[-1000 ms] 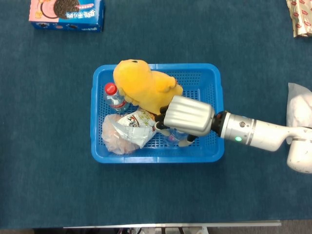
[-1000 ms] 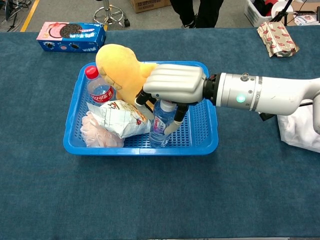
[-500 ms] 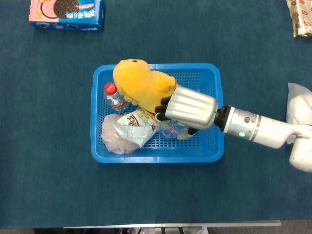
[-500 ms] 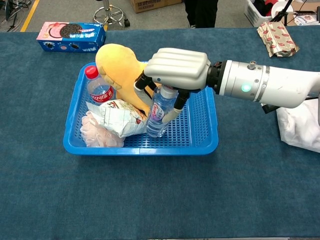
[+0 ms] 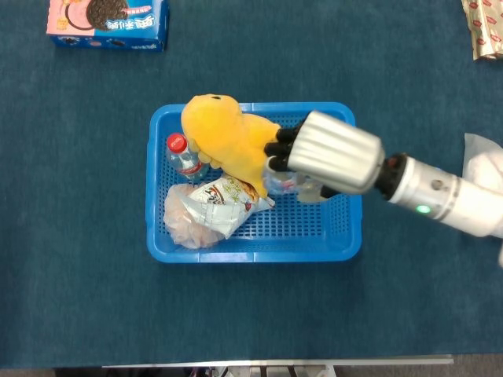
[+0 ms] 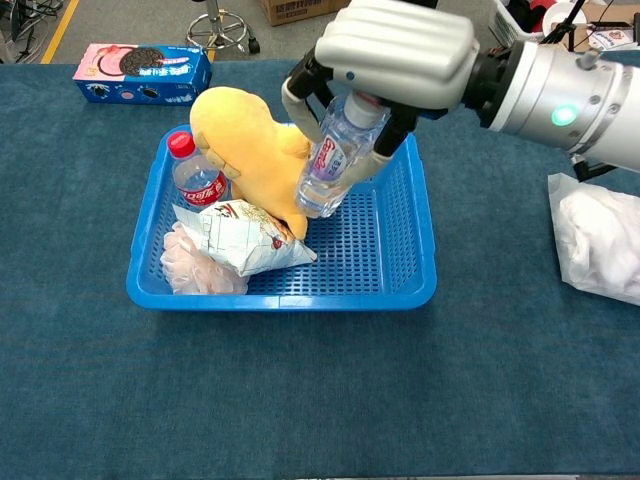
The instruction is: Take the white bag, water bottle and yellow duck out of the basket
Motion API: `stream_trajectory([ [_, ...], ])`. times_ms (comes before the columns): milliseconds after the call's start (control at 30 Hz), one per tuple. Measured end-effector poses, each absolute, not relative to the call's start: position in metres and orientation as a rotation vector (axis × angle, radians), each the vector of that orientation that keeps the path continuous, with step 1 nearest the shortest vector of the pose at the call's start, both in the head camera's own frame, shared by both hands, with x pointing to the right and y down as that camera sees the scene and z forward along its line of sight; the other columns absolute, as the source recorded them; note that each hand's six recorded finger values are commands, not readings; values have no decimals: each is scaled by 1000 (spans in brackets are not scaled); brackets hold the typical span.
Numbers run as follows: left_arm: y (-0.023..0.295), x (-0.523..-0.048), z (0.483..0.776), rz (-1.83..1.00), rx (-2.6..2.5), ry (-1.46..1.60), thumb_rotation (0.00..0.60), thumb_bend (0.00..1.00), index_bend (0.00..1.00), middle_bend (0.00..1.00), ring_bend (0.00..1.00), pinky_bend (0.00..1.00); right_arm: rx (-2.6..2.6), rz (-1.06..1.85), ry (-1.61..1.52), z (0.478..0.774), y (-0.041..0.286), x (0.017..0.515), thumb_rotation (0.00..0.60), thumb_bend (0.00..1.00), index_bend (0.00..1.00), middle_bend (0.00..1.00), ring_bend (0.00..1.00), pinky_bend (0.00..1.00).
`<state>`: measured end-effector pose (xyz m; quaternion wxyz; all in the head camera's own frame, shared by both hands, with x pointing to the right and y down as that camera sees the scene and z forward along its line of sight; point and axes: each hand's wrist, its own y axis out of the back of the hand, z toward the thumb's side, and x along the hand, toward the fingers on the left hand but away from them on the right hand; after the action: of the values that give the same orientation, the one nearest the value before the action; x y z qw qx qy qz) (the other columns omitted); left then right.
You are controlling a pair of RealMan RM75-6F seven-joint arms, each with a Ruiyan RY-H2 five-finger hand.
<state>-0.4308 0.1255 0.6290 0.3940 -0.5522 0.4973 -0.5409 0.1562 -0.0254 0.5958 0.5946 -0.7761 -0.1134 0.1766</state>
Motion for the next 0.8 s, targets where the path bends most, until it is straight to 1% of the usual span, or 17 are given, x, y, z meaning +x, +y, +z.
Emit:
stream_trajectory([
  [233,120,-421,630,-1365,-1406,1237,600,170,492,344,251,456,-1744,455,-305,565,-25,183,600,23,696,614,573,855],
  [400,116,-415,632,-1364,-1414,1219,600,170,492,344,251,456,-1722,543,-302,554,-21,207,600,24,696,614,573,855],
  [500,114,-411,634,-1360,-1421,1213,600,170,492,344,251,457,-1711,636,-273,557,-16,224,600,24,696,614,573,855],
  [800,113,-410,637,-1371,-1428,1206,600,169,492,344,250,456,-1746,877,-245,589,9,280,600,26,696,614,573,855],
])
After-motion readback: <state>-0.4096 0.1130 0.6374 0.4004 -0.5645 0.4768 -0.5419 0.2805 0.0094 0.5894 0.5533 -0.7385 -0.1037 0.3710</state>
